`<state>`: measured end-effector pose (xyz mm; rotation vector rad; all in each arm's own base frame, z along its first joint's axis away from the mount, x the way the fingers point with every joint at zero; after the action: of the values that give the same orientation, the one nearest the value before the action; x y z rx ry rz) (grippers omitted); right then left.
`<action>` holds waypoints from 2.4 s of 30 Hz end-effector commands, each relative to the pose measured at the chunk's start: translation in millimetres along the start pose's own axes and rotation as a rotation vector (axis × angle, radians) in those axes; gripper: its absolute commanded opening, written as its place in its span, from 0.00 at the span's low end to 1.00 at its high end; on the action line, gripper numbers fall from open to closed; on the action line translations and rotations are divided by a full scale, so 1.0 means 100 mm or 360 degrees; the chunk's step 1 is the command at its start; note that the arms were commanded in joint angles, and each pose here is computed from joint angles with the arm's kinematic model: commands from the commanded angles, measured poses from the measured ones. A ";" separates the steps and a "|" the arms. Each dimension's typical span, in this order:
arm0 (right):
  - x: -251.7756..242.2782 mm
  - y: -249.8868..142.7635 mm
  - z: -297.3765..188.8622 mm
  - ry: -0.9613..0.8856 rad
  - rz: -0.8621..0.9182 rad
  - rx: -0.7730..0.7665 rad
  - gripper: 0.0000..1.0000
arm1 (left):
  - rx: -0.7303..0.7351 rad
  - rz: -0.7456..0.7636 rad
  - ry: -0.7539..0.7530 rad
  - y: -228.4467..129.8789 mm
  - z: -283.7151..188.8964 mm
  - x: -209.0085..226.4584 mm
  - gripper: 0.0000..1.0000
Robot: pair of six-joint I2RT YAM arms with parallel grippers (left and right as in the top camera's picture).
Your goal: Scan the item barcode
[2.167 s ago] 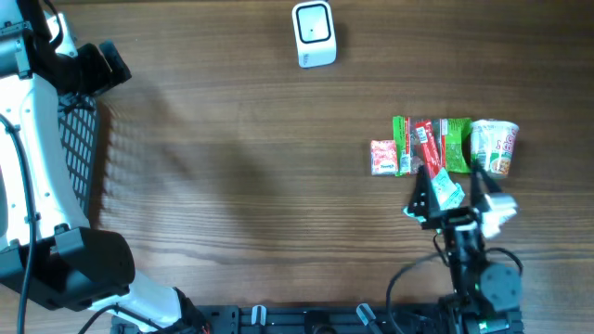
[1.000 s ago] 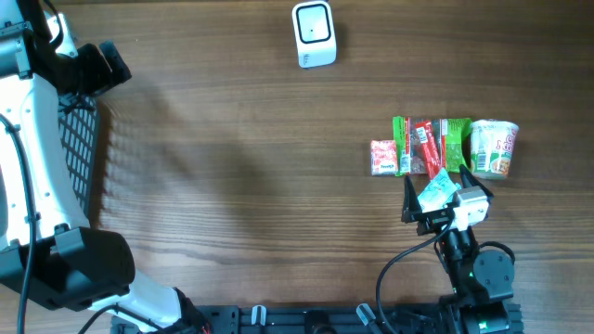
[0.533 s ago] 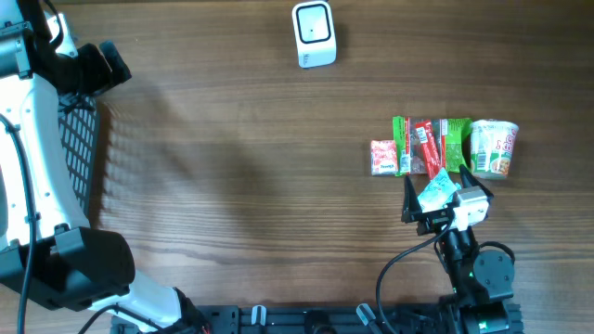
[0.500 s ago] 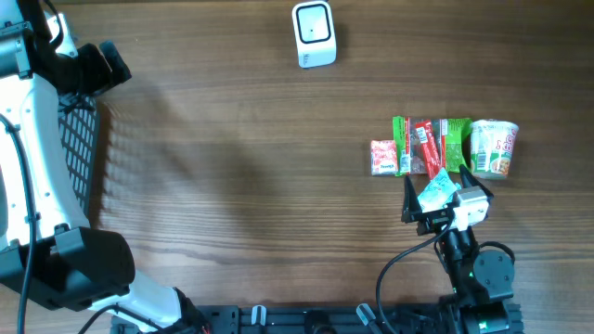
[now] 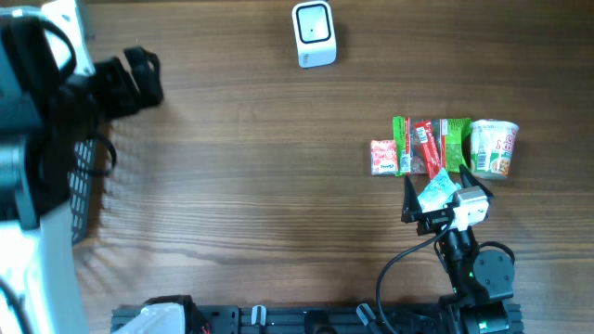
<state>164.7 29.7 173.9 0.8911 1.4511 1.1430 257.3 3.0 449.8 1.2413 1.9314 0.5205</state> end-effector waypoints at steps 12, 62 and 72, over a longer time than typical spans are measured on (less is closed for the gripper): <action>0.01 0.02 -0.01 0.0018 -0.0031 -0.0022 1.00 | -0.0033 0.0089 -0.0121 -1.28 -0.54 0.42 1.00; 0.01 0.02 -0.01 0.0018 -0.0032 -0.0022 1.00 | -0.0903 0.0373 -0.0363 -2.50 1.06 1.26 1.00; 0.01 0.02 -0.01 0.0018 -0.0032 -0.0022 1.00 | -0.0952 0.0341 -0.0185 -2.46 1.07 1.36 1.00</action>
<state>164.6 30.0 173.8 0.8832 1.4556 1.1400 166.5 1.8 165.4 1.0679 1.3550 0.9511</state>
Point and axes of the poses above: each gripper's point midway between its finger pads, its own z axis out along the fingers, its own x axis along the line the jaws close on, y = z × x, the point moved 8 cm from there along -z, back along the fingers, and after that the axes turned 14 degrees about -z, right-handed, at the moved point
